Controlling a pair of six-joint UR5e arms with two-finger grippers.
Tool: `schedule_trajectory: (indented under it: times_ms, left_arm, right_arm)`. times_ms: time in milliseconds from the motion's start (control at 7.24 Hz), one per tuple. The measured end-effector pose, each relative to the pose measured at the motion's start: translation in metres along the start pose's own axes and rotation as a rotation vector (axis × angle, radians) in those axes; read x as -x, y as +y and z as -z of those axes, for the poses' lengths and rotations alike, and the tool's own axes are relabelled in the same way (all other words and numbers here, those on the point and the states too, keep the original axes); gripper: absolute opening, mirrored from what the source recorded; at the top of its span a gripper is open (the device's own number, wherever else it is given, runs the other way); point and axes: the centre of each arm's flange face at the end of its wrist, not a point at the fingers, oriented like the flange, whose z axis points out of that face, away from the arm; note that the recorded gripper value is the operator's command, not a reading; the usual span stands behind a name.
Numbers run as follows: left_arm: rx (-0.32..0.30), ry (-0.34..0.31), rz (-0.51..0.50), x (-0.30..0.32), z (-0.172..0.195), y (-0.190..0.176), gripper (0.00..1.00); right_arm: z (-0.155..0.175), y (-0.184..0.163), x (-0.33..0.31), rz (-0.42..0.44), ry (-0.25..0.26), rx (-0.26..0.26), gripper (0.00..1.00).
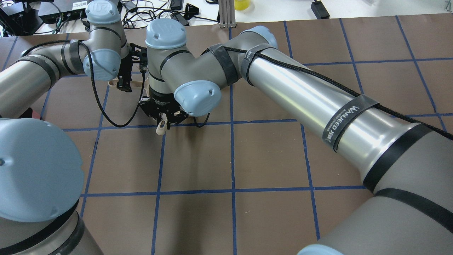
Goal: Sweep and dump trash into bin
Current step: 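Lift the brush back behind the remaining roll and banana piece, then sweep the roll and banana piece into the dustpan with the brush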
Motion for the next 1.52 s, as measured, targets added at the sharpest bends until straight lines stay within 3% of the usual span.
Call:
schedule_trajectory:
  times_ms: [138,415,691,967,1520]
  left_arm:
    - [0.007,-0.003,-0.001,0.001,0.002,0.001,0.18]
    - [0.027,-0.005,-0.007,0.001,0.004,-0.001,0.18]
    - [0.031,-0.005,-0.011,0.001,0.004,-0.003,0.18]
    - [0.031,-0.005,-0.012,0.000,0.004,-0.003,0.18]
    - [0.031,-0.003,-0.011,0.001,0.003,-0.004,0.18]
  right_arm:
    - [0.015,-0.006,-0.011,-0.011,0.021,-0.011,0.00]
    - [0.028,-0.028,-0.042,0.012,0.127,-0.028,0.00]
    - [0.056,-0.051,-0.090,0.060,0.249,-0.004,0.00]
    - [0.076,-0.082,-0.143,0.109,0.333,0.039,0.00]
    - [0.030,-0.138,-0.171,0.194,0.431,0.066,0.00]
